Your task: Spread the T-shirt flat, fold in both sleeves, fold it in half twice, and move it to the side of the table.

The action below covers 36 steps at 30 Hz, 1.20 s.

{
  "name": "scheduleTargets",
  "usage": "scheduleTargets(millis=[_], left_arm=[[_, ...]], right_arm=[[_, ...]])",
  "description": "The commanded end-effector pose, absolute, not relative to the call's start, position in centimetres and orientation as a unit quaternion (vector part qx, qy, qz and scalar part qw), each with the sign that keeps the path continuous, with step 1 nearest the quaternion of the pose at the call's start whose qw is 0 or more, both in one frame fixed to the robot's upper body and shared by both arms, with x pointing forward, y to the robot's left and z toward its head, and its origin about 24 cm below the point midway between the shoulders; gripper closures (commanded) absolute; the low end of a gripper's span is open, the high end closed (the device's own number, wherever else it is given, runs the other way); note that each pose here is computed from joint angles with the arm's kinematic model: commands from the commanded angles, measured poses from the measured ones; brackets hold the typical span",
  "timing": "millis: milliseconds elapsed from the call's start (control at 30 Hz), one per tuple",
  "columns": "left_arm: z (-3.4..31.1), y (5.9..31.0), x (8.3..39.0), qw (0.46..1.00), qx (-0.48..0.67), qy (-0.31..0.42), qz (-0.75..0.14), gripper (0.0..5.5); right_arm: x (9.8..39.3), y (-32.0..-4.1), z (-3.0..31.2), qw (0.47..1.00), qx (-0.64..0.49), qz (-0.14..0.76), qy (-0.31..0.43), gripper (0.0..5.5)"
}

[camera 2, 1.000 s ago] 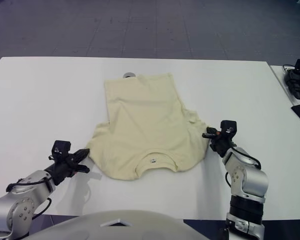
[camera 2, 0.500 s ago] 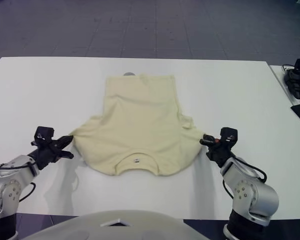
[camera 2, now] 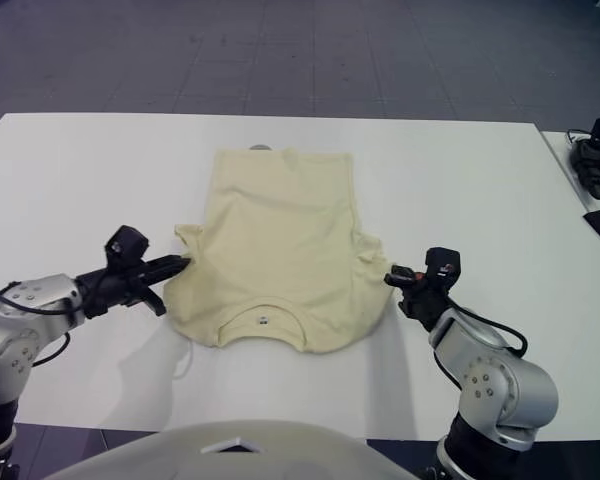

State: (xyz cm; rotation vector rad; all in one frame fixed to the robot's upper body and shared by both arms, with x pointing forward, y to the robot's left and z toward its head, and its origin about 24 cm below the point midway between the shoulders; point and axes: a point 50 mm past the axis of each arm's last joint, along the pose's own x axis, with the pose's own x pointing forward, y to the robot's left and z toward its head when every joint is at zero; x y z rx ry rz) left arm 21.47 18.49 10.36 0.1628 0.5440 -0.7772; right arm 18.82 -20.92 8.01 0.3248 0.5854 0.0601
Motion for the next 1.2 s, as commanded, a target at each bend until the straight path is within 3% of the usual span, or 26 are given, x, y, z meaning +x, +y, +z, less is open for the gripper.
scheduleTargets(millis=[33,167,367,533,700,967,1200], left_arm=[[10.0,15.4,22.5,0.869,0.09,0.253,-0.416,4.95],[11.5,15.0,22.6,0.877,0.018,0.231,-0.421,4.26],[13.7,19.3,23.7,0.925,-0.004,0.186,-0.332,3.35],[10.0,21.2,20.7,0.902,0.148,0.239,-0.327,2.44],[6.5,19.7,17.6,0.891,0.148,0.254,-0.346,1.6],[4.3,21.4,15.0,0.861,0.274,0.283,-0.323,0.2],[5.0,20.1,16.7,0.883,0.241,0.237,-0.325,0.13]], right_arm=[[19.3,-20.7,8.2,0.945,0.152,0.036,0.288,5.5],[19.5,-20.6,8.1,0.944,0.146,0.043,0.292,5.5],[19.2,-20.5,7.9,0.942,0.139,0.051,0.301,5.5],[19.4,-20.5,7.9,0.942,0.135,0.058,0.302,5.5],[19.4,-20.5,7.8,0.941,0.133,0.063,0.304,5.5],[19.4,-20.6,8.0,0.942,0.101,0.082,0.309,5.5],[18.8,-17.3,10.5,0.936,-0.006,0.217,0.276,5.5]])
